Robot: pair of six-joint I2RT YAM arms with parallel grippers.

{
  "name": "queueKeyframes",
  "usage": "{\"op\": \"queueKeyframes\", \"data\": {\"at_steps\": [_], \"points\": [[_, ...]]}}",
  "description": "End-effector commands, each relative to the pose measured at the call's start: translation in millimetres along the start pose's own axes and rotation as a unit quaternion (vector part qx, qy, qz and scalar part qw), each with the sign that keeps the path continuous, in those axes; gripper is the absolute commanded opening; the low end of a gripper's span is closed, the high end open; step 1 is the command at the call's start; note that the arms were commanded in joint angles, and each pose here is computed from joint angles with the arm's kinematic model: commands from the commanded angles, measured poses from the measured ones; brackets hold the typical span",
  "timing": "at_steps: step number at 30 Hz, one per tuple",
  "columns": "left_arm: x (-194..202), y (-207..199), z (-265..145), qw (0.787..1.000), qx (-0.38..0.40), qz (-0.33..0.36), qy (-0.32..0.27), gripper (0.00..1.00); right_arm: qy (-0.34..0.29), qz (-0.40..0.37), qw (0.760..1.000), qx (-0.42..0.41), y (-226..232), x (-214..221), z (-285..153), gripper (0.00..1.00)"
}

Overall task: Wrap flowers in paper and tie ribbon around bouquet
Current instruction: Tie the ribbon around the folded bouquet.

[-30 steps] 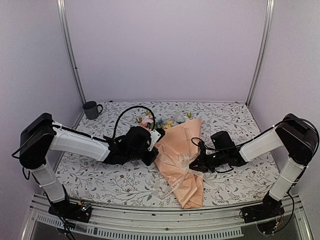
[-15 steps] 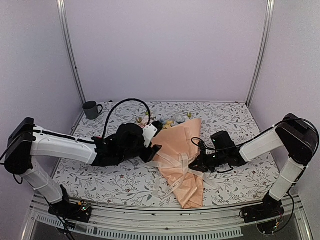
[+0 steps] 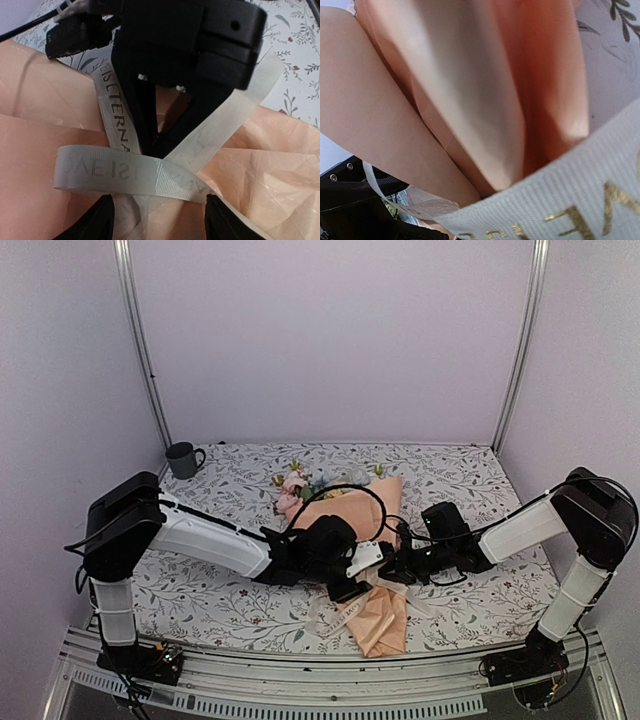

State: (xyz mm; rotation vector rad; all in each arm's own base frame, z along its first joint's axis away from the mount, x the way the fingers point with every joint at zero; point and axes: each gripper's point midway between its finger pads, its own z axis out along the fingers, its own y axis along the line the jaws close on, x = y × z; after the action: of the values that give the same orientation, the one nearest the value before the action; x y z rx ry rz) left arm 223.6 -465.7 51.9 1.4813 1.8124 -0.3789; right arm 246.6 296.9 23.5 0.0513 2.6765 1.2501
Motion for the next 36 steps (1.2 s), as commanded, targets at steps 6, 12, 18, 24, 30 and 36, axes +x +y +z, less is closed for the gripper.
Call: {"op": "queueKeyframes", "data": {"at_steps": [6,12,18,24,30,36], "points": [[-4.3,14.9,24.5,0.999,-0.040,0.031,0.007,0.58,-0.015,0.002,1.000,-0.002,3.3,-4.0,-8.5,0.00],[-1.0,17.0,34.6,0.999,-0.030,0.017,0.009,0.39,-0.018,-0.001,1.000,-0.005,6.7,-4.7,-11.7,0.00],[-6.9,15.2,31.3,1.000,-0.016,0.017,0.001,0.00,-0.021,0.000,1.000,-0.003,5.3,-3.9,-14.0,0.00],[-28.0,22.2,2.9,0.999,-0.017,0.005,-0.027,0.00,-0.027,0.004,1.000,0.007,-1.0,-2.3,-17.3,0.00],[-65.7,10.7,-52.9,0.996,0.004,0.011,-0.085,0.00,-0.029,0.008,0.999,0.014,-8.3,-1.4,-18.8,0.00],[-90.0,-18.9,-103.9,0.988,0.059,0.040,-0.136,0.00,-0.032,0.009,0.999,0.014,-8.8,-2.0,-20.2,0.00]]}}
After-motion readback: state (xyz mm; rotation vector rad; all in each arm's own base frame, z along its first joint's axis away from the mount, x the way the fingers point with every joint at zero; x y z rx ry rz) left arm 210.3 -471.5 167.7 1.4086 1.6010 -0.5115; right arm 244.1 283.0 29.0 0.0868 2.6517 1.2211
